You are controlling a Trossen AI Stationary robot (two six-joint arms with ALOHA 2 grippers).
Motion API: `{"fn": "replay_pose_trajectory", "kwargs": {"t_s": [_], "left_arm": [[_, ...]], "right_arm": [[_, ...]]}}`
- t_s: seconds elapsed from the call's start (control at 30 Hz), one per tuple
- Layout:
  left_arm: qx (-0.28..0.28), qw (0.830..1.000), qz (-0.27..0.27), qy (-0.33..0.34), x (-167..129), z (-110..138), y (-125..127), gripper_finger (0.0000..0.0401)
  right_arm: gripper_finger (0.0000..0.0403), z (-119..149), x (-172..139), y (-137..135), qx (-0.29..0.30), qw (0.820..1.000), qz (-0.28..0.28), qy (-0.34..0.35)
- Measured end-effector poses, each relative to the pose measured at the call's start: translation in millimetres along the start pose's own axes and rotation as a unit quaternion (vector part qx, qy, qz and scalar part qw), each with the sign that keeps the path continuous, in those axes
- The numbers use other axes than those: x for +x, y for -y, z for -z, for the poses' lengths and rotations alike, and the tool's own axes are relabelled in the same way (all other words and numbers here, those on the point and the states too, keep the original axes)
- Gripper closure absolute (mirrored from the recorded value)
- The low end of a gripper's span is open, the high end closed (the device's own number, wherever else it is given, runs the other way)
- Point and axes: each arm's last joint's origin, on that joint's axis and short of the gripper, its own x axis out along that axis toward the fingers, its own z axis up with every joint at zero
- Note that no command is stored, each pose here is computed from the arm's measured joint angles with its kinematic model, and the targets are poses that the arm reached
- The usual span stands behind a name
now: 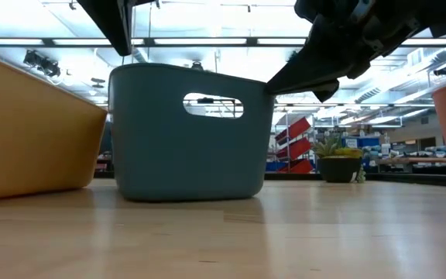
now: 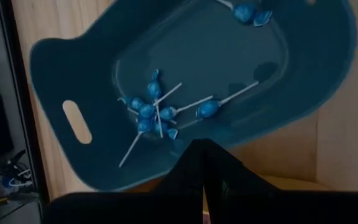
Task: Sort candy
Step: Move the blue bin to the center of the table
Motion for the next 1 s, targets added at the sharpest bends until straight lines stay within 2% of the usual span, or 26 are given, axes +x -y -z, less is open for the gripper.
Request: {"fn": "replay_pose_trajectory", "kwargs": {"t_s": [0.13,0.47,0.73,1.0], "left_arm": [[-0.009,1.000,0.000,-0.001,0,0,0,0.0401],[0.006,0.999,-0.012,-0.039,16,10,5,0.0401],[0.011,0.999,-0.016,-0.049,28,15,9,0.0401],[0.008,0.999,-0.030,-0.030,34,13,11,0.0401]], "right_arm": [[0.0403,-4,-3,3,0.002,1.000,0.025,0.011],[0.0403,-18,-20,-8,0.003,0.998,-0.008,0.055],[0.0403,-18,-13,-12,0.007,0.996,-0.019,0.081],[0.0403,-13,-5,-10,0.005,0.997,0.002,0.080]]}}
